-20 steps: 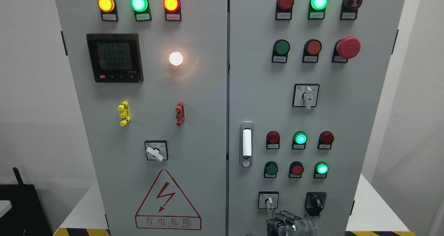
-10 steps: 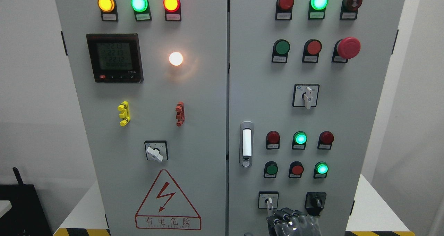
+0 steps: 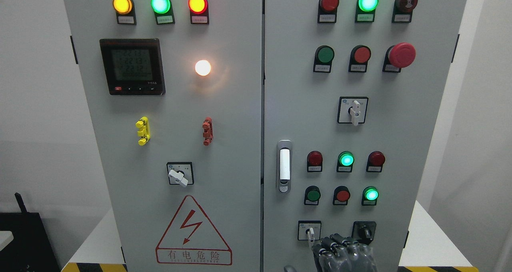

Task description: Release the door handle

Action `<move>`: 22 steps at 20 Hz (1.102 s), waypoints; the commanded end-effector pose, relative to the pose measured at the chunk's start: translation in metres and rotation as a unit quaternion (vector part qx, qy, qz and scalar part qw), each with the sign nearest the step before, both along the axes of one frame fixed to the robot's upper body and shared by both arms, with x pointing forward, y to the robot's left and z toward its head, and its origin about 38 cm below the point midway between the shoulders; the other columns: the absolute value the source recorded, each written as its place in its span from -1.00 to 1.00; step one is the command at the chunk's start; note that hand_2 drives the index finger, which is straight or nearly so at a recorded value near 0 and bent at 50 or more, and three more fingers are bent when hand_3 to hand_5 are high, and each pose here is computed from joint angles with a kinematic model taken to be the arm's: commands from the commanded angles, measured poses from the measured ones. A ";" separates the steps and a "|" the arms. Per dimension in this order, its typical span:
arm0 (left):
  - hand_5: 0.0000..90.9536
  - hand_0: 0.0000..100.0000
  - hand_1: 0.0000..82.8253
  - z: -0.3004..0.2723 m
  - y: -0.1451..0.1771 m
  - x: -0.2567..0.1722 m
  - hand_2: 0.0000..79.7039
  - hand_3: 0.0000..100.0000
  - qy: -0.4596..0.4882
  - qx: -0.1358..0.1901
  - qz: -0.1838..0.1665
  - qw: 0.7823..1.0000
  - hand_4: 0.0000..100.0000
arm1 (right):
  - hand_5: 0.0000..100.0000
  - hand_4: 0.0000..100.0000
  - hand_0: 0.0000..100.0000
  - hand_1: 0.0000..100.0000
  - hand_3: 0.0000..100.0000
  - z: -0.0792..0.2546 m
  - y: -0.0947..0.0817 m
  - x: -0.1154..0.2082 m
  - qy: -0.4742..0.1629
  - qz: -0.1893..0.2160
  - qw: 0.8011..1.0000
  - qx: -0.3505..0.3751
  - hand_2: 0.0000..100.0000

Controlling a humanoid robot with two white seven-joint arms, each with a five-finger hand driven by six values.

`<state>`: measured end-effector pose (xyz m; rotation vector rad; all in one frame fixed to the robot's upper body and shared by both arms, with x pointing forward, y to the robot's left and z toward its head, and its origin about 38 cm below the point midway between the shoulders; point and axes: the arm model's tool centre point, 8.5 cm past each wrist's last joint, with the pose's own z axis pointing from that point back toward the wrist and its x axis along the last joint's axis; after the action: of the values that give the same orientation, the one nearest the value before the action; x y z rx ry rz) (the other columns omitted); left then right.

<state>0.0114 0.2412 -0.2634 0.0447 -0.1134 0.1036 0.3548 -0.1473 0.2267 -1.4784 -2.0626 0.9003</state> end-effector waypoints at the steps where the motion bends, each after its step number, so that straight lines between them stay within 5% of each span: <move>1: -1.00 -0.76 -0.06 -0.001 -0.001 -0.009 -1.00 -1.00 0.000 -0.001 0.001 1.000 -1.00 | 0.93 0.86 -0.52 -1.00 1.00 0.015 0.020 -0.004 -0.027 -0.012 1.000 0.008 1.00; 8: -1.00 -0.76 -0.06 -0.001 -0.001 -0.009 -1.00 -1.00 0.000 -0.001 0.001 1.000 -1.00 | 0.93 0.85 -0.51 -1.00 1.00 0.026 0.039 -0.008 -0.042 -0.030 0.998 0.019 1.00; 22: -1.00 -0.76 -0.06 -0.001 -0.001 -0.009 -1.00 -1.00 0.000 -0.001 0.001 1.000 -1.00 | 0.91 0.85 -0.48 -1.00 1.00 0.027 0.026 0.028 -0.032 -0.065 0.997 0.014 1.00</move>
<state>0.0114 0.2411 -0.2634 0.0447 -0.1134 0.1036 0.3603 -0.1203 0.2537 -1.6285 -2.0355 0.7998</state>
